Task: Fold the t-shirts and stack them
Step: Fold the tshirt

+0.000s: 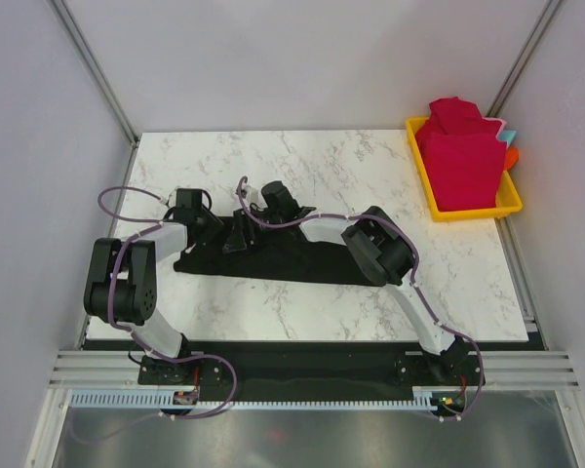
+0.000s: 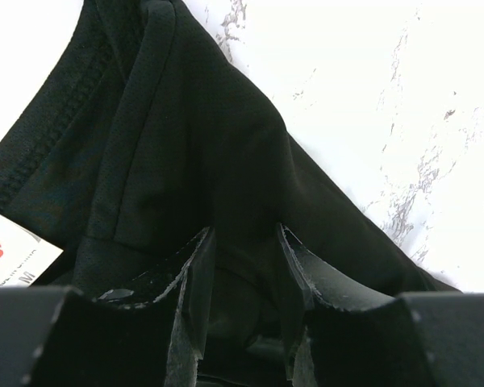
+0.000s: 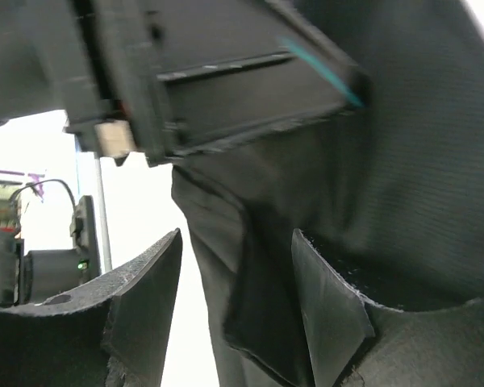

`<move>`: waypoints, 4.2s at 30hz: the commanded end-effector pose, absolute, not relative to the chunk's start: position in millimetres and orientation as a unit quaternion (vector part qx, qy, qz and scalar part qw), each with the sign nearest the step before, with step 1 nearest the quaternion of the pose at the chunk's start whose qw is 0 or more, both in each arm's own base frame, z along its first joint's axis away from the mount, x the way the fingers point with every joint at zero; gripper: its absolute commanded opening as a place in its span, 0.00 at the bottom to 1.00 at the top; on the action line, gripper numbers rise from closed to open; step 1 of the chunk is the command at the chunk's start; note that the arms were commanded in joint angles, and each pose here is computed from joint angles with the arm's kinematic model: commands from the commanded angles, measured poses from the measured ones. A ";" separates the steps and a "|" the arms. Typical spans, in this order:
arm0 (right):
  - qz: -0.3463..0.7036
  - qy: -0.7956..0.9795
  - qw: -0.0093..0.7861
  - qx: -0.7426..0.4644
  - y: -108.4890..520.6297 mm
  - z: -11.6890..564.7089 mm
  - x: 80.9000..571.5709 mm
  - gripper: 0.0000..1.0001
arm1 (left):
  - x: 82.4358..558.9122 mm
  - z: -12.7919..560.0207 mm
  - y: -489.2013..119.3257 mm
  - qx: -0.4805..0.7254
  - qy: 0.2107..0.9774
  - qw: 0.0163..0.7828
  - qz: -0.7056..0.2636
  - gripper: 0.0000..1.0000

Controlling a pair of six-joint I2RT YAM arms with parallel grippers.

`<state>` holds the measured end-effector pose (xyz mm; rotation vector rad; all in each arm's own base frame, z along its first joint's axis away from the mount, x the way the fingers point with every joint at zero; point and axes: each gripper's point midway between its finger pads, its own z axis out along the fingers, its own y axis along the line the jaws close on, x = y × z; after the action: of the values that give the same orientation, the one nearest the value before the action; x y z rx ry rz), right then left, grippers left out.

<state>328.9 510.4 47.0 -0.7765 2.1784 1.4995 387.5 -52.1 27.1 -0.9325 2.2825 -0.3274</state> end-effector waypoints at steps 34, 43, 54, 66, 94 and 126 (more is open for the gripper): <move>0.505 0.741 0.153 -0.415 457.7 83.8 244.8 0.64 | 386.1 35.0 -55.0 -0.360 0.864 0.322 -0.141 0.43; 0.382 0.818 0.325 -0.279 396.3 126.1 285.6 0.65 | 384.6 59.8 -64.2 -0.346 0.854 0.351 -0.169 0.51; 0.108 0.879 0.462 0.039 188.6 126.2 366.7 0.70 | 353.9 103.3 -68.0 -0.347 0.821 0.402 -0.208 0.72; -0.057 0.889 0.430 0.147 92.8 79.9 397.3 0.77 | 299.9 81.2 -51.4 -0.398 0.821 0.370 -0.172 0.91; -0.017 0.918 0.353 0.178 83.1 17.4 403.4 0.11 | 259.3 21.7 -12.7 -0.538 0.775 0.324 -0.075 0.65; 0.184 0.931 0.246 0.198 192.0 29.2 169.6 0.34 | 598.4 22.2 -107.6 -0.365 0.858 0.285 -0.224 0.02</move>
<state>220.6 166.1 23.2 0.3981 2.5007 0.3335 588.2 -89.4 27.8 -1.1195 2.1826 -0.5500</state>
